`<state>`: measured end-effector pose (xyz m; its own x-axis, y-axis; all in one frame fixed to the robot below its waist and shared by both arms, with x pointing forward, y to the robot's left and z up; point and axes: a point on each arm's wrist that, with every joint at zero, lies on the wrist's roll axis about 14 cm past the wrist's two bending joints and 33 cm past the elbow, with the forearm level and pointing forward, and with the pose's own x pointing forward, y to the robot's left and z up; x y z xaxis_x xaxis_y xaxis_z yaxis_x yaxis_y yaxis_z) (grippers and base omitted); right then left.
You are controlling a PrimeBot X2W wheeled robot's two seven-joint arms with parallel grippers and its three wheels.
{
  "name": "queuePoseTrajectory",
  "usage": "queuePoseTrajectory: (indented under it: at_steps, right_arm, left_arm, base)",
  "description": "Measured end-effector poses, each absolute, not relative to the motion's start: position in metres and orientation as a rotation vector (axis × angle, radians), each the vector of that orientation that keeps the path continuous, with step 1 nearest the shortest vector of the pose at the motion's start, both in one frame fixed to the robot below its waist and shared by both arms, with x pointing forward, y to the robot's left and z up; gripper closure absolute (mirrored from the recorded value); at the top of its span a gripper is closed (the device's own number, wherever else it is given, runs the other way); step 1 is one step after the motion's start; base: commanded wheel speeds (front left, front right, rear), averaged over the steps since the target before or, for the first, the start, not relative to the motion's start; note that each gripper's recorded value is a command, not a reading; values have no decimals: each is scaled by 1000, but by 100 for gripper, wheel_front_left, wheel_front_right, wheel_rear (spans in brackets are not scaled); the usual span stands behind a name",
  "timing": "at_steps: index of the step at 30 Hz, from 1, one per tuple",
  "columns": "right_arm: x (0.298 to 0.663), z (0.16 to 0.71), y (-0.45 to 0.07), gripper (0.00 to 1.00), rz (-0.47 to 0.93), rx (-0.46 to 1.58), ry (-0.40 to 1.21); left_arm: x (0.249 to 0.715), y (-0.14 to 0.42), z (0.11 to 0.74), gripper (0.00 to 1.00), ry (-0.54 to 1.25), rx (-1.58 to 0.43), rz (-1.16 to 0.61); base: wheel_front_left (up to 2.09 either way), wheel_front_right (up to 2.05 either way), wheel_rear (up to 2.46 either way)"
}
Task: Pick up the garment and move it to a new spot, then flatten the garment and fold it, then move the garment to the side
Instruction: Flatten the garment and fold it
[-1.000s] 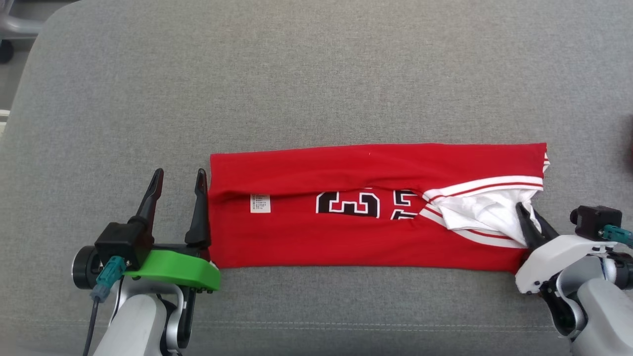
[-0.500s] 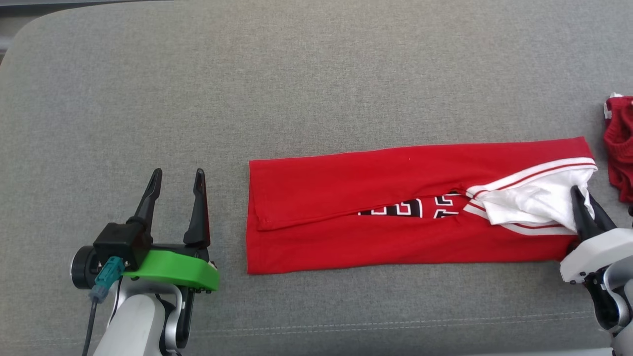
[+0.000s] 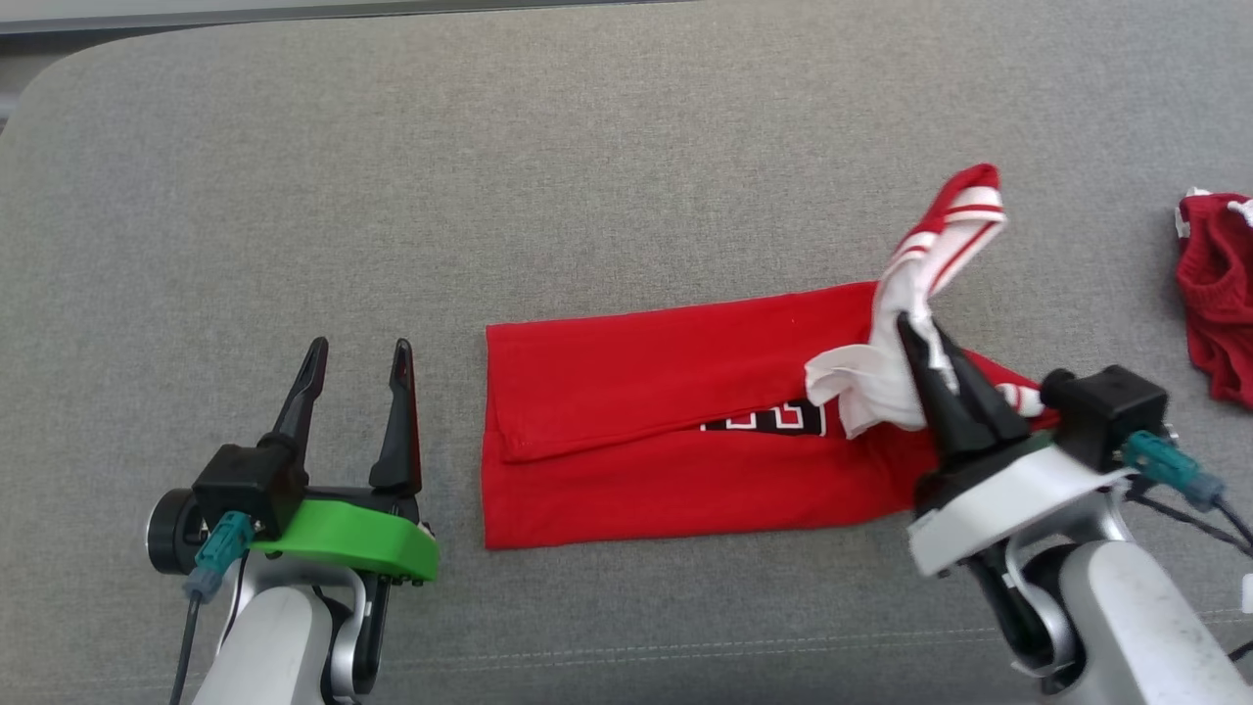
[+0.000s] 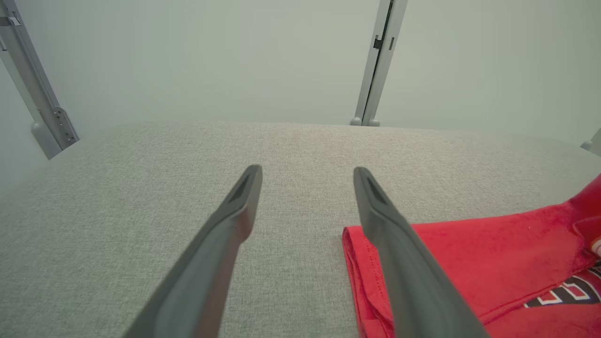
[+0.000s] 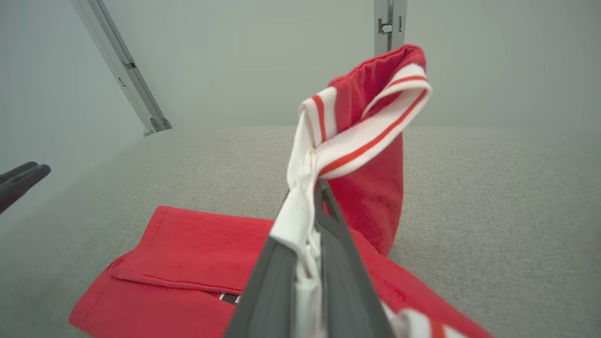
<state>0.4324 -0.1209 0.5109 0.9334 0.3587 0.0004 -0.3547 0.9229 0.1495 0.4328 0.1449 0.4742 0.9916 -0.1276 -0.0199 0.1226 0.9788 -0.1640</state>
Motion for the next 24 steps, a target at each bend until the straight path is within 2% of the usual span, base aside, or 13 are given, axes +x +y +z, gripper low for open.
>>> queuePoseTrajectory:
  at_steps: [6, 14, 24]
  right_arm:
    - [426, 509, -45, 100, 527, 223, 70]
    - [415, 473, 35, 100, 708, 281, 196]
    - [419, 447, 66, 100, 772, 335, 255]
  left_arm:
    - [432, 146, 474, 0, 31, -171, -122]
    - [428, 155, 471, 0, 40, -175, -97]
    - [427, 160, 464, 0, 59, -167, -85]
  base:
    - [0, 0, 0]
    - [0, 0, 0]
    - [0, 0, 0]
